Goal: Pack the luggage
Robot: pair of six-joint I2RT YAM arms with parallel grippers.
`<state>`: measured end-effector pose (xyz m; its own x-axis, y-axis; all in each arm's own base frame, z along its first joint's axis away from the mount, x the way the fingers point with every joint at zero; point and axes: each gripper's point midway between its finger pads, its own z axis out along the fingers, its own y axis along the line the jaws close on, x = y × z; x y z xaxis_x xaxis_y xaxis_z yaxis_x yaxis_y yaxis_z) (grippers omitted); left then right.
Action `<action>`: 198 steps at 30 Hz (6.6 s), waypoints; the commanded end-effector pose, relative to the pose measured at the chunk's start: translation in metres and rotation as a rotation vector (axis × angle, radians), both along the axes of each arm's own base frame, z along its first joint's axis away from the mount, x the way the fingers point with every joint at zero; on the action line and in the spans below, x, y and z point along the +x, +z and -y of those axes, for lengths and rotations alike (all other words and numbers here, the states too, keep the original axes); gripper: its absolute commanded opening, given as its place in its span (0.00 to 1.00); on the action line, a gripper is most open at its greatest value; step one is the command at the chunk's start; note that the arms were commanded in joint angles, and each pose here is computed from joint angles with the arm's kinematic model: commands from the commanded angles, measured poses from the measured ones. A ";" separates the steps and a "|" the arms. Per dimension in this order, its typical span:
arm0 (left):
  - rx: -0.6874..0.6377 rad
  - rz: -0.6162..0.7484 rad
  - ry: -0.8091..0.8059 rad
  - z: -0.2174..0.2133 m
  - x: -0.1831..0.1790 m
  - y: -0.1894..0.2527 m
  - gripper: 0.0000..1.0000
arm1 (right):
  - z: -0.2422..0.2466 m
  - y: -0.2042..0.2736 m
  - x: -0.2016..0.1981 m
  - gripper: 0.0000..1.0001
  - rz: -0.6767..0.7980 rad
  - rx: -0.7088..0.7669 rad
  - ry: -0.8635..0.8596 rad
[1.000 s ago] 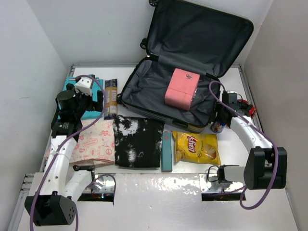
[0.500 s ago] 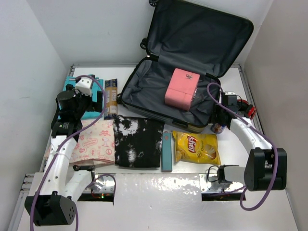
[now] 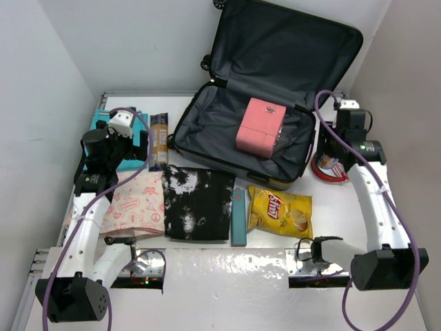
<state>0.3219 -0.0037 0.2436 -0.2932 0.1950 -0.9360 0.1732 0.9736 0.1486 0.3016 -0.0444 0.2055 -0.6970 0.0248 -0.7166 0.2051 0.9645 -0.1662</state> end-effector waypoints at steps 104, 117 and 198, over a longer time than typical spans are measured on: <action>0.064 0.015 0.072 -0.017 0.002 0.020 1.00 | 0.005 -0.229 0.035 0.00 -0.406 0.070 0.734; 0.069 0.033 0.054 -0.014 0.003 0.021 1.00 | 0.043 -0.139 0.058 0.00 -0.208 -0.046 0.468; -0.123 -0.105 0.001 0.010 0.024 0.003 0.98 | -0.399 0.063 0.215 0.89 0.482 -0.034 1.188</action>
<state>0.3318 0.0015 0.2108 -0.4640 0.1122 -0.8787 0.1217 0.9906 0.0622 0.5164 0.3513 0.1253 -0.1202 -0.6315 -0.7660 -0.8182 0.5000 -0.2837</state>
